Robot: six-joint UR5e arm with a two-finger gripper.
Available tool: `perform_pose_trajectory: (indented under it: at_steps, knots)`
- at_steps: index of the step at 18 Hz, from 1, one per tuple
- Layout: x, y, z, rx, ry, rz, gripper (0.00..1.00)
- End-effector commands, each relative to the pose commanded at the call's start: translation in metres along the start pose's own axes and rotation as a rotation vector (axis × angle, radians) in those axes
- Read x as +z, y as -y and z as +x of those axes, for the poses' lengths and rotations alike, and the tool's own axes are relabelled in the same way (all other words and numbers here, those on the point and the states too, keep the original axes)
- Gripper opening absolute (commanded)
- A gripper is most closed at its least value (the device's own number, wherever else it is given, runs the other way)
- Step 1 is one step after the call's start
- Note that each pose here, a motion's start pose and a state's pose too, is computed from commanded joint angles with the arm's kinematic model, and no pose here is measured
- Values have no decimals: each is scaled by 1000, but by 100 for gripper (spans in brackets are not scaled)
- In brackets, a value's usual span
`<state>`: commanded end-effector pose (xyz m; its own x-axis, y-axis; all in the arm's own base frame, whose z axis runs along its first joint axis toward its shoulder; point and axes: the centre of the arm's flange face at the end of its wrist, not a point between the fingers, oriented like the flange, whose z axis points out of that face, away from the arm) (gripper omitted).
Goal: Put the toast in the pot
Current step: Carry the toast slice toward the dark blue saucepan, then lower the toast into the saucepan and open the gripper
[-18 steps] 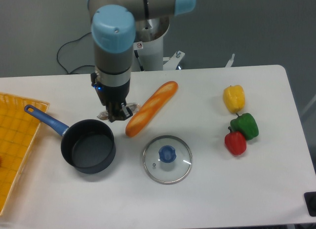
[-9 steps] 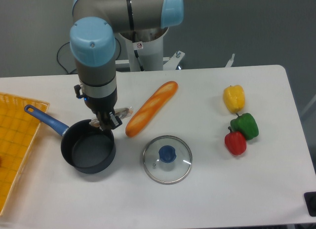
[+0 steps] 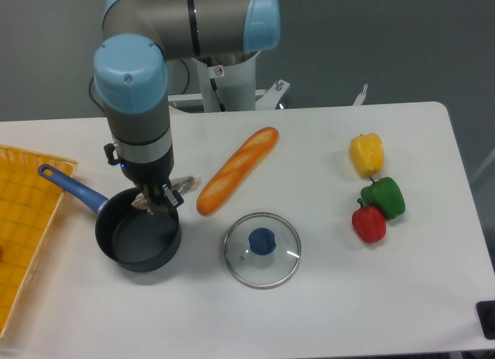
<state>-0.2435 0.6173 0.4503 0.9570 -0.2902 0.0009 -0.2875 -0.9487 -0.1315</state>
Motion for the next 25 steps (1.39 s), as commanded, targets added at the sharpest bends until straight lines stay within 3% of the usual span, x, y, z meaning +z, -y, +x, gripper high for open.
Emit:
perform_pose_trajectory:
  at_steps: [5,17,25]
  knots:
    - [13,16,3,-44,-5,-10,0]
    - [37,35,12,-46,2,-59,0]
    - [55,50,16,-138,-10,-66,0]
